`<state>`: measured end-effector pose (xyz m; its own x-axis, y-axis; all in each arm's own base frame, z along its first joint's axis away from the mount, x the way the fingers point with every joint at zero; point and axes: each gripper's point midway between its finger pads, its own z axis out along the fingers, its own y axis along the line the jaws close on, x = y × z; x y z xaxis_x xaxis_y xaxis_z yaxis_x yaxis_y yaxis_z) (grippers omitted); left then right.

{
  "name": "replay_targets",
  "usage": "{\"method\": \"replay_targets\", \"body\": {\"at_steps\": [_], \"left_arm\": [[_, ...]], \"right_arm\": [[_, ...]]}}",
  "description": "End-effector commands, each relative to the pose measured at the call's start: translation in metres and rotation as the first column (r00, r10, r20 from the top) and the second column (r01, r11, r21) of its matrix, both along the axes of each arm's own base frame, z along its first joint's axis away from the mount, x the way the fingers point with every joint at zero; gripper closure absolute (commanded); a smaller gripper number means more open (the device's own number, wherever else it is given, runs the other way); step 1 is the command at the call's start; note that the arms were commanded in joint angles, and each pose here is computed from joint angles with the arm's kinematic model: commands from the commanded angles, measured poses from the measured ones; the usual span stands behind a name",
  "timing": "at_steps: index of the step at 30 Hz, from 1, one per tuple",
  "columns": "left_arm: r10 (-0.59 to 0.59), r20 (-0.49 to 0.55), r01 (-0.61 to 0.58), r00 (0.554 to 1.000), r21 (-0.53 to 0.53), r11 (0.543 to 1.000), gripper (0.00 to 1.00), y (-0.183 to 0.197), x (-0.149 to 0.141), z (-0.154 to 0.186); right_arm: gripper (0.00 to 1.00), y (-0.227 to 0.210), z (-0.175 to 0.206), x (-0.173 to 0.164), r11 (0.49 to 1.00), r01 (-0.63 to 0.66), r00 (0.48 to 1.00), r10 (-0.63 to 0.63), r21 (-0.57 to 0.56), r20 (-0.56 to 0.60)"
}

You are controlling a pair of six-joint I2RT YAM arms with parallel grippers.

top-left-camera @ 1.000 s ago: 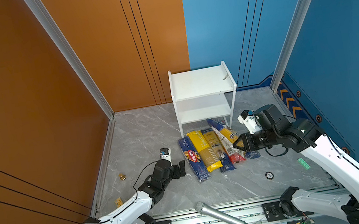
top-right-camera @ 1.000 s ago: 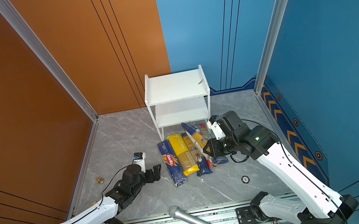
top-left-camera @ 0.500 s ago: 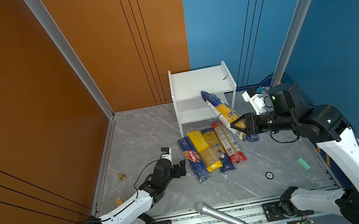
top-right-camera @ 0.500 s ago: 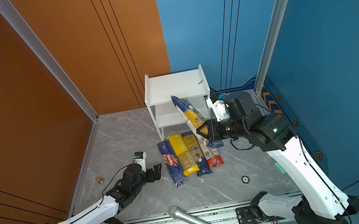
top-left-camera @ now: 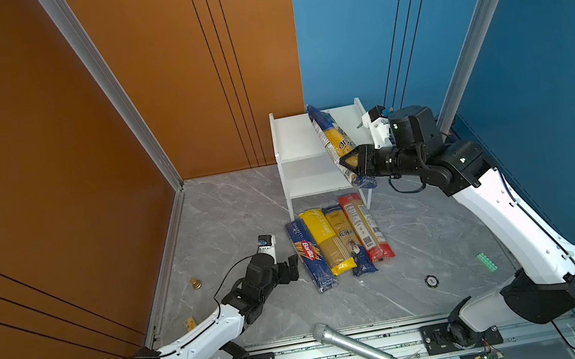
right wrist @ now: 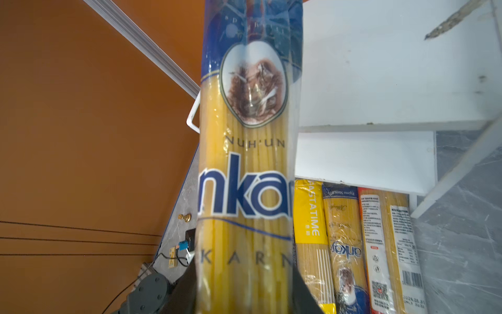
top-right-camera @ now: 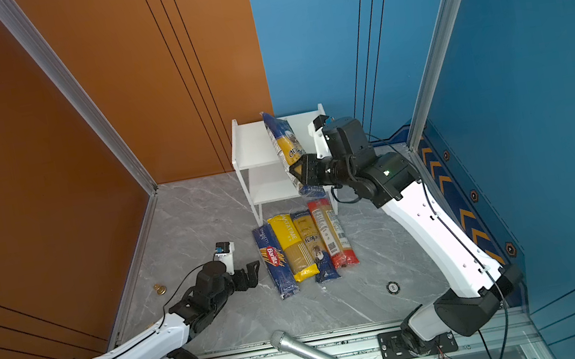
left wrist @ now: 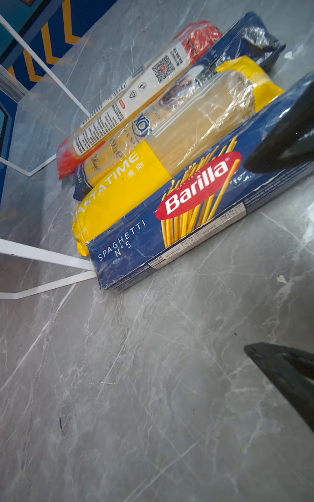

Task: Arrange pasta packages on shelves
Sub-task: Place the pasta bag on the shelf.

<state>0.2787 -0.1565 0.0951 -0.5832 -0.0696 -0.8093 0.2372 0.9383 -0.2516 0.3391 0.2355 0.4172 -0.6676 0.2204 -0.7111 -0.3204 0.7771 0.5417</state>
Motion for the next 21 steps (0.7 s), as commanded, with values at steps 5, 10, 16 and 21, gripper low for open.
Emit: {"method": "replay_targets", "body": {"at_steps": [5,10,16,21], "left_arm": [[-0.034,0.044,0.036,0.998,-0.031,0.999,0.02,-0.011,0.004,0.019],[-0.034,0.043,0.036,0.998,-0.028,0.999,0.02,-0.011,0.004,0.018],[-0.037,0.040,0.038,0.999,-0.023,0.999,0.02,-0.011,0.004,0.017],[-0.038,0.035,0.039,0.999,-0.016,0.999,0.02,-0.011,0.004,0.015]], "right_arm": [[1.00,0.025,0.088,0.037,0.979,0.011,0.950,-0.073,0.202,0.304],[1.00,0.047,0.078,0.051,0.981,0.005,0.946,-0.068,0.194,0.316],[1.00,0.066,0.074,0.057,0.982,0.012,0.936,-0.078,0.191,0.342],[1.00,0.070,0.081,0.057,0.980,0.048,0.915,-0.121,0.195,0.384]]}}
